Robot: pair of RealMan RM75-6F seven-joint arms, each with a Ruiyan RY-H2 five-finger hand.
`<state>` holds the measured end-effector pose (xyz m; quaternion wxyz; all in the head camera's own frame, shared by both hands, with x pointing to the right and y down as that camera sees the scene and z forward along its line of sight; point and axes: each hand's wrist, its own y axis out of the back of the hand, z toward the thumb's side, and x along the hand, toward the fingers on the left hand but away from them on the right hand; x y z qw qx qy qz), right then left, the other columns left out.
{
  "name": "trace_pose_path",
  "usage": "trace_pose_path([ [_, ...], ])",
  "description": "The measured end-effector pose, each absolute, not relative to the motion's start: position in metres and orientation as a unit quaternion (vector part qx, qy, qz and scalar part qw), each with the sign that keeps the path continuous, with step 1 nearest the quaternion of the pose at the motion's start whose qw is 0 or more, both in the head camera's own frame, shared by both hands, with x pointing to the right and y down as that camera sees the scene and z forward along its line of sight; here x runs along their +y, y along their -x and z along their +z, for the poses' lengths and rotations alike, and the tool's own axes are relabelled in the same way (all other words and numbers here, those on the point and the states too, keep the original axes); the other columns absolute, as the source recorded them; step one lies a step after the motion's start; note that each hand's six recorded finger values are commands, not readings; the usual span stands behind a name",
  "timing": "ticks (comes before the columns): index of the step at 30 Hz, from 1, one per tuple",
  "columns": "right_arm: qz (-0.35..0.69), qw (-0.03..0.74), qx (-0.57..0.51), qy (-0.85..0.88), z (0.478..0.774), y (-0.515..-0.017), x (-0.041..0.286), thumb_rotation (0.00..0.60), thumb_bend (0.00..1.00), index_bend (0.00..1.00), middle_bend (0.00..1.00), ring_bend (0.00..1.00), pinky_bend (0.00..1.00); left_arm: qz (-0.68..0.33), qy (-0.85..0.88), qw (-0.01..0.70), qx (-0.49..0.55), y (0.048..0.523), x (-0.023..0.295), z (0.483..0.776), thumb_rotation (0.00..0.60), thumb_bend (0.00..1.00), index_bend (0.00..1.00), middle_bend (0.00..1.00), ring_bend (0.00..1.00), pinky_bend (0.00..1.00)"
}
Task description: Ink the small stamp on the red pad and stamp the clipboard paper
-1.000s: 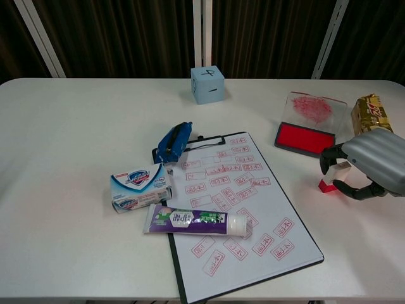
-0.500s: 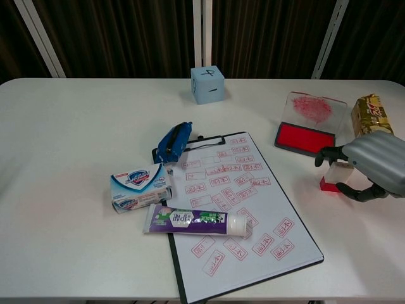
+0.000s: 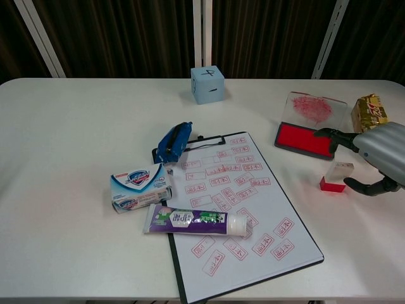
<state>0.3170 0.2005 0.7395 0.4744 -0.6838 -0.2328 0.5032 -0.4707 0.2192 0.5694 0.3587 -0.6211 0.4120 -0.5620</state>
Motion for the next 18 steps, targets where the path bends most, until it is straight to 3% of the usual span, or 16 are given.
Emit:
trace_pose_path([
  [6, 0.499, 0.483, -0.255, 0.673, 0.695, -0.347, 0.200, 0.600, 0.22, 0.10, 0.27, 0.83, 1.00, -0.563, 0.617, 0.362, 0.415, 0.473, 0.219, 0.565, 0.600, 0.00, 0.18, 0.17, 0.16, 0.25],
  [8, 0.502, 0.480, -0.268, 0.668, 0.673, -0.364, 0.200, 0.600, 0.21, 0.10, 0.27, 0.78, 0.99, -0.562, 0.616, 0.363, 0.416, 0.472, 0.219, 0.564, 0.600, 0.00, 0.18, 0.17, 0.16, 0.25],
  [10, 0.508, 0.479, -0.290, 0.655, 0.647, -0.386, 0.200, 0.600, 0.21, 0.06, 0.22, 0.52, 0.83, -0.561, 0.617, 0.363, 0.416, 0.471, 0.219, 0.563, 0.600, 0.00, 0.18, 0.17, 0.16, 0.25],
  [11, 0.511, 0.477, -0.301, 0.648, 0.635, -0.395, 0.201, 0.600, 0.21, 0.04, 0.16, 0.32, 0.60, -0.560, 0.617, 0.363, 0.417, 0.470, 0.219, 0.563, 0.600, 0.00, 0.18, 0.17, 0.16, 0.25],
  [12, 0.516, 0.474, -0.313, 0.641, 0.625, -0.404, 0.203, 0.600, 0.21, 0.01, 0.08, 0.12, 0.31, -0.559, 0.617, 0.364, 0.417, 0.470, 0.219, 0.562, 0.600, 0.00, 0.18, 0.17, 0.16, 0.25],
  [13, 0.527, 0.467, -0.328, 0.630, 0.613, -0.415, 0.207, 0.600, 0.21, 0.00, 0.02, 0.01, 0.09, -0.558, 0.617, 0.365, 0.418, 0.469, 0.219, 0.562, 0.600, 0.00, 0.18, 0.17, 0.16, 0.25],
  [14, 0.537, 0.462, -0.337, 0.620, 0.606, -0.423, 0.209, 0.600, 0.20, 0.00, 0.00, 0.00, 0.00, -0.557, 0.617, 0.366, 0.418, 0.468, 0.219, 0.561, 0.600, 0.00, 0.18, 0.17, 0.16, 0.26],
  [18, 0.581, 0.436, -0.376, 0.576, 0.595, -0.451, 0.212, 0.600, 0.17, 0.00, 0.00, 0.00, 0.00, -0.556, 0.616, 0.371, 0.416, 0.466, 0.218, 0.558, 0.600, 0.00, 0.18, 0.17, 0.16, 0.25],
])
